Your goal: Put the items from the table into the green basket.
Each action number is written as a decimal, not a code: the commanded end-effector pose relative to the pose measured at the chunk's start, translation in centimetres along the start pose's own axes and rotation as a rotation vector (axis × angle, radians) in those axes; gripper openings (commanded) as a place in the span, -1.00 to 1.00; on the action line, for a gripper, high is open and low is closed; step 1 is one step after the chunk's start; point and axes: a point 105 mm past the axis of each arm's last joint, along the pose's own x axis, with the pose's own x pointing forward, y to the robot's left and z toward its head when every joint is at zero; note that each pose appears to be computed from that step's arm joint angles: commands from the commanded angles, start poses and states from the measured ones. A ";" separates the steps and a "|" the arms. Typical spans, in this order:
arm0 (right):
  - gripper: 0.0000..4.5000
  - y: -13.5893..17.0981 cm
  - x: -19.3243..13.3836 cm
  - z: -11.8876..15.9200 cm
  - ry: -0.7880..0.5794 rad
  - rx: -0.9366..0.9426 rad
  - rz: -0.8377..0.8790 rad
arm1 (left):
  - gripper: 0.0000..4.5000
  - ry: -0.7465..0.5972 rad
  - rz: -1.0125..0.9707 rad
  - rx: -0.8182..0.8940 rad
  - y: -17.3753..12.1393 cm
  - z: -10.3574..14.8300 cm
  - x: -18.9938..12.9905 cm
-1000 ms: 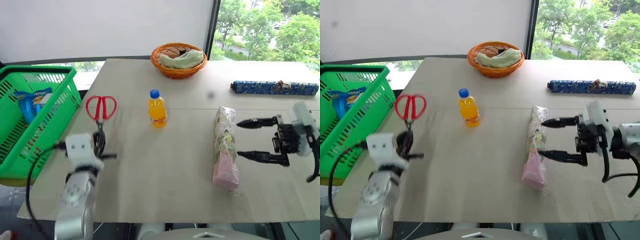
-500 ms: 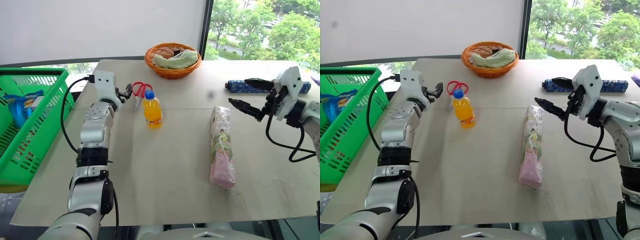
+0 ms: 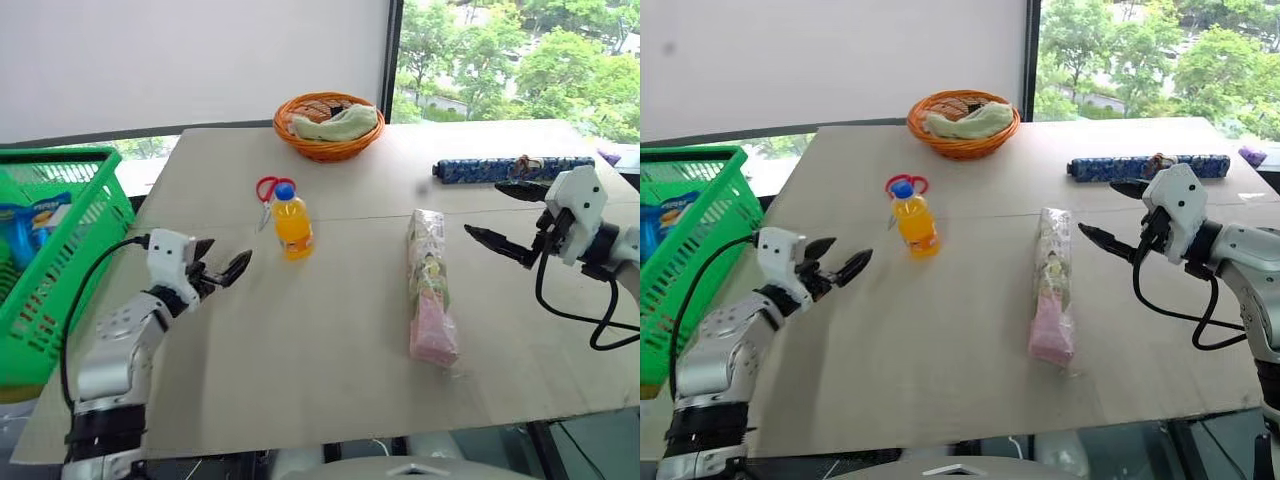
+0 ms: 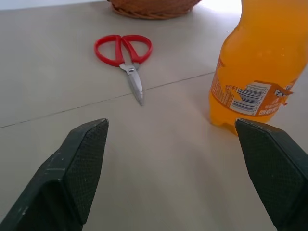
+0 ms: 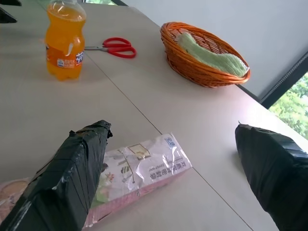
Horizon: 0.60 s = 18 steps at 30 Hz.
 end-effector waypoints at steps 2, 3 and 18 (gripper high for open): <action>1.00 0.9 0.5 1.3 -0.044 -0.033 0.052 | 0.96 -0.107 -0.232 0.092 -5.0 2.5 2.3; 1.00 1.4 0.6 1.3 -0.041 -0.006 0.077 | 0.96 -0.115 -0.257 0.089 -5.6 2.6 2.9; 1.00 4.8 1.0 2.3 -0.039 0.086 0.187 | 0.96 -0.106 -0.103 0.068 -6.6 1.6 9.7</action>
